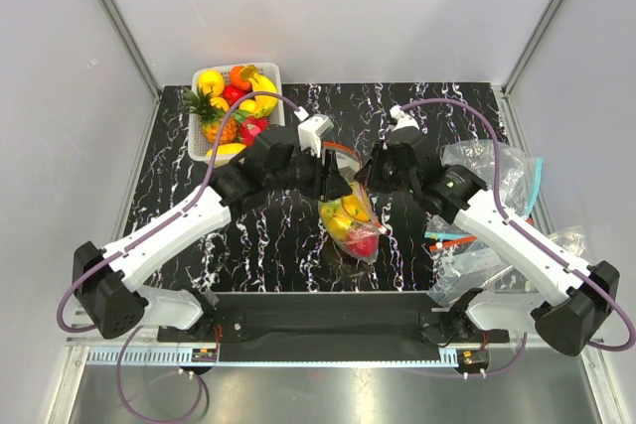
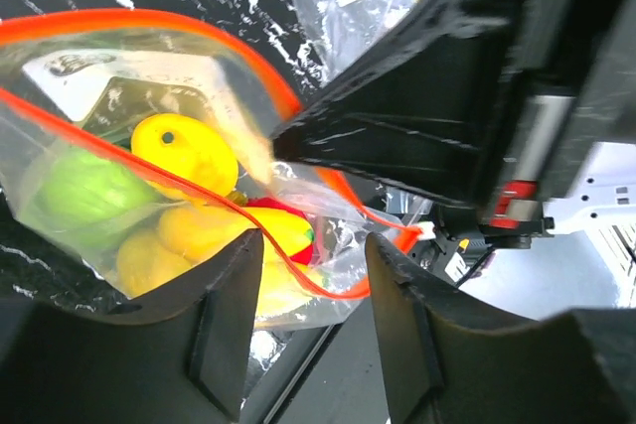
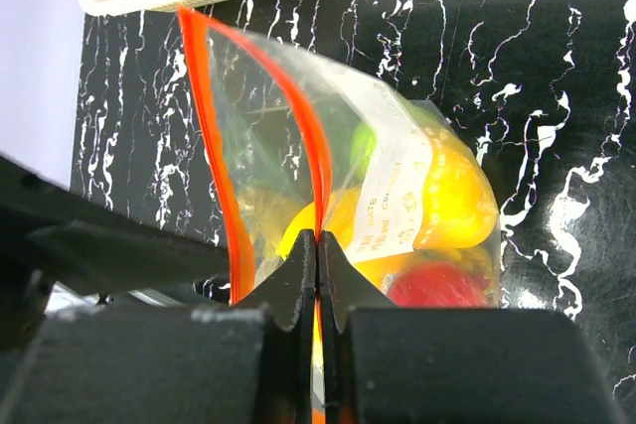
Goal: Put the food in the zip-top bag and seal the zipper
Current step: Adjust the zipper food storage bag at the center of the board.
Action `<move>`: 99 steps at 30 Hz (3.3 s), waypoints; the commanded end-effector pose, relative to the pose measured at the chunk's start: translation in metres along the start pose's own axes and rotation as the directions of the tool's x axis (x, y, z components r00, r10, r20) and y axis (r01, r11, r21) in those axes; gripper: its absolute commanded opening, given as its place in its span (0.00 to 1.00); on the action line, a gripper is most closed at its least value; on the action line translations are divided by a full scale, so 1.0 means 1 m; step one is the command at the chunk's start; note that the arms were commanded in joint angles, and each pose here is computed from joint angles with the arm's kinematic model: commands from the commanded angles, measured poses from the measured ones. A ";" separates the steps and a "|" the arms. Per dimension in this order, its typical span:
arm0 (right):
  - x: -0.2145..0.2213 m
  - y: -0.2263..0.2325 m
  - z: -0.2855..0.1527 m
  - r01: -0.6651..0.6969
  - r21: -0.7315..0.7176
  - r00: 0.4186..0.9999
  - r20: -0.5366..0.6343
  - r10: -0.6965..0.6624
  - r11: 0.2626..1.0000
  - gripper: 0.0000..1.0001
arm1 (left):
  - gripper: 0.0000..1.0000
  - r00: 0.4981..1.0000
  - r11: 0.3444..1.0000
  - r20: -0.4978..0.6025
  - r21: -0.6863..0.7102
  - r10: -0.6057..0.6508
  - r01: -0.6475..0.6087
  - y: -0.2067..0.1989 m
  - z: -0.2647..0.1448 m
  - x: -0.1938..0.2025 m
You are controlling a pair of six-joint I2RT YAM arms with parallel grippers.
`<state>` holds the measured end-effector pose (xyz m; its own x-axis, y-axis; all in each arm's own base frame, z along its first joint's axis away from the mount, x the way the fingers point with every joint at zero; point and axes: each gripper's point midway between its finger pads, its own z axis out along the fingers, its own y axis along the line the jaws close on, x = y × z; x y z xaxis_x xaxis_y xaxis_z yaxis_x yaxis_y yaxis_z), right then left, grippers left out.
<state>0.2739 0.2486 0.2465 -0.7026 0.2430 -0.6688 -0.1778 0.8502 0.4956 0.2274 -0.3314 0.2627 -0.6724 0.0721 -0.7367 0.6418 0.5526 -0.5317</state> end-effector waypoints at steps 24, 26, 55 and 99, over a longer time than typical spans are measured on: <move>-0.007 -0.003 -0.024 0.031 -0.010 0.998 0.047 -0.031 0.999 0.00 | 0.15 0.999 0.975 0.008 -0.219 0.034 -0.032 0.036 0.000 -0.007; -0.005 -0.003 -0.026 0.033 -0.016 0.999 0.038 -0.032 0.999 0.00 | 0.00 0.999 0.975 0.017 -0.219 0.039 -0.035 0.035 0.000 -0.009; 0.017 0.033 -0.016 0.032 -0.180 0.999 -0.013 -0.034 0.983 0.48 | 0.03 0.990 0.988 -0.097 0.128 0.105 -0.092 -0.011 0.047 -0.041; -0.016 -0.025 -0.059 0.026 0.079 0.983 0.178 -0.039 0.997 0.77 | 0.57 0.988 0.987 -0.067 0.087 0.140 -0.134 -0.014 0.036 -0.042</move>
<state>0.2426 0.2010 0.2637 -0.5999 0.2855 -0.7474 -0.1439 0.8804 0.4518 0.2566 -0.3800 0.2483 -0.6732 0.2577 -0.6931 0.7154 0.4639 -0.5225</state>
